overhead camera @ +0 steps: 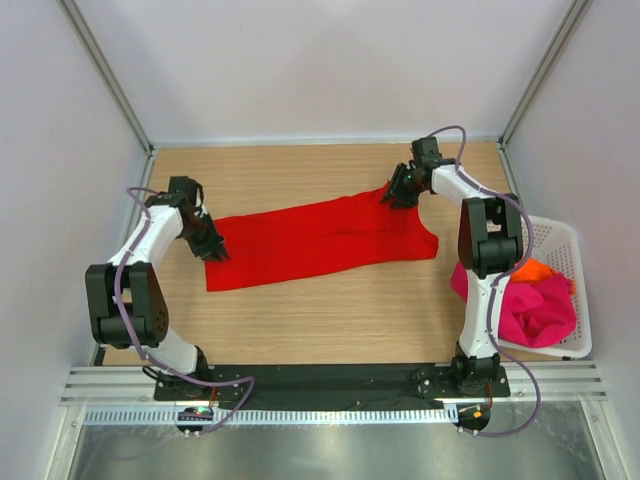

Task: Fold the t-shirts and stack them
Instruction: Fold the tshirt

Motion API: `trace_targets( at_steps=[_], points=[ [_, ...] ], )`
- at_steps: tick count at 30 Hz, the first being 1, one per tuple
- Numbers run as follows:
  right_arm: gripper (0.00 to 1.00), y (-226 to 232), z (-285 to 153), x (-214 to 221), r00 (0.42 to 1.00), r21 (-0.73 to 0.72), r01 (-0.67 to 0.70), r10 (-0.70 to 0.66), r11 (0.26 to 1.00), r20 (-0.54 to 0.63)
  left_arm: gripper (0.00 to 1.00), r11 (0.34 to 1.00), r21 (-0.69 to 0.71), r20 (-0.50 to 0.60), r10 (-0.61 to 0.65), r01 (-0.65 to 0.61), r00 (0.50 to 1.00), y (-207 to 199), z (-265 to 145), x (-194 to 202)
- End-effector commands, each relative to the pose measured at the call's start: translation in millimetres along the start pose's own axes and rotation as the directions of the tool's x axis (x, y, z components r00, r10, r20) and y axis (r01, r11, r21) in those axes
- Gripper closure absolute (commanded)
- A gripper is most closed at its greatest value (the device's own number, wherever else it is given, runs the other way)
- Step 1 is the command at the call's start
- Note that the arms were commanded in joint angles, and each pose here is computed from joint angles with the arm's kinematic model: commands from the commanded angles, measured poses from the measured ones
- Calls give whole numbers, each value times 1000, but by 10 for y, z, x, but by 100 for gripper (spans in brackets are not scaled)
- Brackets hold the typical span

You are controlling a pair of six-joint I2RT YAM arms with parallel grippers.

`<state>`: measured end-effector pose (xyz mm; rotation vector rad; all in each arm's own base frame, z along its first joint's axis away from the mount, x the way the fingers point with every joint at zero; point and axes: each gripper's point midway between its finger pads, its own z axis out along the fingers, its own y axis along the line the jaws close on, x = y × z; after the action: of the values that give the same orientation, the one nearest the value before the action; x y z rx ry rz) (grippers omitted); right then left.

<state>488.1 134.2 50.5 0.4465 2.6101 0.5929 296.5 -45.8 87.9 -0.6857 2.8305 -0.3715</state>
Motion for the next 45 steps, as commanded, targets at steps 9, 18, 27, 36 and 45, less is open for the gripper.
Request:
trace_targets(
  at_steps=[9,18,27,36,45],
  points=[
    [91,182,-93,57,1000,-80,-7,8,997,11,81,998,61,14,17,-18,1000,-143,-82,-60],
    [99,401,-484,-15,966,-87,-253,256,963,23,81,997,75,18,13,-15,1000,-165,-83,-59],
    [99,364,-578,145,834,-54,-551,552,833,2,80,991,131,-3,29,-29,1000,-256,-70,-22],
    [66,302,-509,163,904,-25,-427,427,904,-2,75,968,237,-31,92,-82,995,-534,-111,164],
    [44,-9,-720,-37,985,132,-148,134,980,110,74,864,411,103,273,-291,956,-1432,-270,354]
  ],
)
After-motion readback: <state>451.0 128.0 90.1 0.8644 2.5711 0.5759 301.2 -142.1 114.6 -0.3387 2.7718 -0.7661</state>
